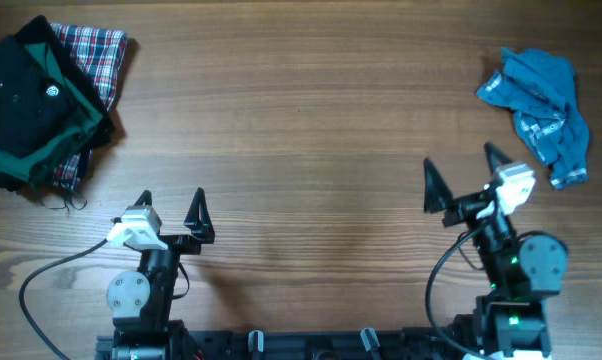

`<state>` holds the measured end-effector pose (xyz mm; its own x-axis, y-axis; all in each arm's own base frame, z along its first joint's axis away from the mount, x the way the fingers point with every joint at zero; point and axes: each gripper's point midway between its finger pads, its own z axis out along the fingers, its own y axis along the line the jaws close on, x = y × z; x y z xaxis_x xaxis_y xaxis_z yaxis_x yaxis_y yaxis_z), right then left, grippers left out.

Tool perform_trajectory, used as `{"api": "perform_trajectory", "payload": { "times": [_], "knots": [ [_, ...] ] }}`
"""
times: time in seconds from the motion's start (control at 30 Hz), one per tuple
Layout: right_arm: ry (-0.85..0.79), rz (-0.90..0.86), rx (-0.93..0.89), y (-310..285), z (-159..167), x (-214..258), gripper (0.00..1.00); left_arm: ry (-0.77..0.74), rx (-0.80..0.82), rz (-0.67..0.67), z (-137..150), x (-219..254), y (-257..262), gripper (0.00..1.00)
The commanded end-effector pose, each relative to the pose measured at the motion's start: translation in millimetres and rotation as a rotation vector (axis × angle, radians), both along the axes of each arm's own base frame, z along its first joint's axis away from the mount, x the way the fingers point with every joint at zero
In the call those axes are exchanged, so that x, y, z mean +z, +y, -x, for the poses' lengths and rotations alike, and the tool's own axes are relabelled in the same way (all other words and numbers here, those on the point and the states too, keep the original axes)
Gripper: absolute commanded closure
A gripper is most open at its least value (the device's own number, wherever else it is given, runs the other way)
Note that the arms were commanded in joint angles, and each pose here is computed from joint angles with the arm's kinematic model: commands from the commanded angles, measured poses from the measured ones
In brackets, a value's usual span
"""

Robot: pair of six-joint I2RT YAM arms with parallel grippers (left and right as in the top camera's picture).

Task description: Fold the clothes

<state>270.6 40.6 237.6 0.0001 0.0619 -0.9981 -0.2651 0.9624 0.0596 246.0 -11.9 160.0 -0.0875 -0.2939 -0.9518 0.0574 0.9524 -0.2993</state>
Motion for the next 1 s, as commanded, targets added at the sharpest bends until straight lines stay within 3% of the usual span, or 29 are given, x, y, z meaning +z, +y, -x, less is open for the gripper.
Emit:
{"api": "perform_trajectory", "payload": {
  "times": [0.0,0.97],
  "knots": [
    [-0.019,-0.014,0.021,4,12,-21,0.0,0.002,0.008,-0.013,0,-2,1,0.0],
    [0.074,-0.017,0.009,3,26,-74,0.0,0.002,0.008,-0.013,0,-2,1,0.0]
  ]
}}
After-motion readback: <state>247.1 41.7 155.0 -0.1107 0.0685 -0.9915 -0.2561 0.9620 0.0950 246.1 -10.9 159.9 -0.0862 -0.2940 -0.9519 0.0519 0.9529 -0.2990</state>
